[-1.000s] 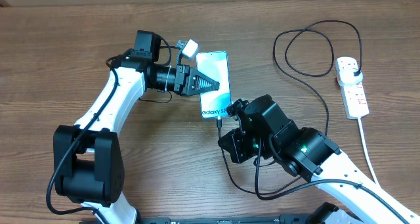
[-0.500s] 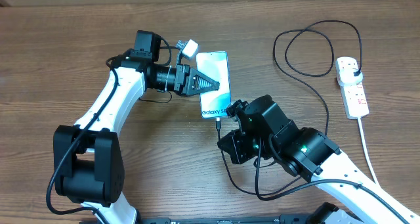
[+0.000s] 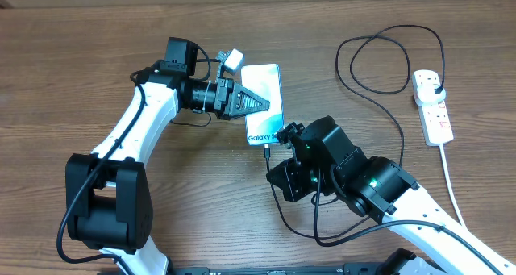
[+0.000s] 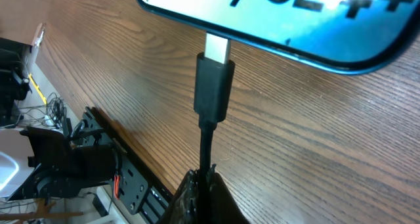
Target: Plug charger to phone and switch on socket
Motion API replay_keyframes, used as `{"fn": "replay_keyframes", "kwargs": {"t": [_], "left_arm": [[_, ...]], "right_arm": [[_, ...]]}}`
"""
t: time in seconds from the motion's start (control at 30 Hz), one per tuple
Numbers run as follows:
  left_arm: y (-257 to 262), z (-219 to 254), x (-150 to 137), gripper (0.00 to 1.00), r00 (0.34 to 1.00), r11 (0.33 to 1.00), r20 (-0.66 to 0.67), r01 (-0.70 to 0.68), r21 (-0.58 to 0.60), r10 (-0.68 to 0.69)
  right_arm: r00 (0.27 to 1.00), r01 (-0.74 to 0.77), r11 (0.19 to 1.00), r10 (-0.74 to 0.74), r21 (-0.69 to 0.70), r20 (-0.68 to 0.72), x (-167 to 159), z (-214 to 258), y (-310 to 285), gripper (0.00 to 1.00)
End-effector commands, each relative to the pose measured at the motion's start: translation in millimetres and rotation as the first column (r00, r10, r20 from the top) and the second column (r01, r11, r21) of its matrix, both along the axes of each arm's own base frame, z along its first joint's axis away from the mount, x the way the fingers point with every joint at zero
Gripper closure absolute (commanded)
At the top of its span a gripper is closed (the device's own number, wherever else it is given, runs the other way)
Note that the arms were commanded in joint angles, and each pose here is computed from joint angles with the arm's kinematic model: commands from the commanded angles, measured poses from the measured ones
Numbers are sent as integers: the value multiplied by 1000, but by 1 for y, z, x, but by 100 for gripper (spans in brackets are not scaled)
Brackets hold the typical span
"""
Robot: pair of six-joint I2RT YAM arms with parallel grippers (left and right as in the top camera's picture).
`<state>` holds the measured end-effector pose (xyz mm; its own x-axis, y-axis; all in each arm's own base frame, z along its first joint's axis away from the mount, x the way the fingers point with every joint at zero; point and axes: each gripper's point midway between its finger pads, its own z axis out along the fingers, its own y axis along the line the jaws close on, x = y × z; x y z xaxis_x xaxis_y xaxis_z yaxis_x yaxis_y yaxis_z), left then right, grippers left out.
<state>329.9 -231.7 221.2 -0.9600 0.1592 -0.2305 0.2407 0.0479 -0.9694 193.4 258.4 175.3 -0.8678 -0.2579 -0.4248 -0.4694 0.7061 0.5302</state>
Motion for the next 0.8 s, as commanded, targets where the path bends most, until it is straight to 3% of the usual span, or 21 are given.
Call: {"fn": "replay_keyframes", "kwargs": {"t": [0.0, 0.77], "left_arm": [[-2, 14, -1, 96, 1000, 1000, 17, 12, -25, -12], [-7, 10, -5, 96, 1000, 1000, 15, 22, -5, -22]], "right_arm": [[999, -13, 1000, 12, 17, 30, 4, 8, 3, 96], [994, 11, 999, -5, -52, 106, 18, 2, -5, 96]]}}
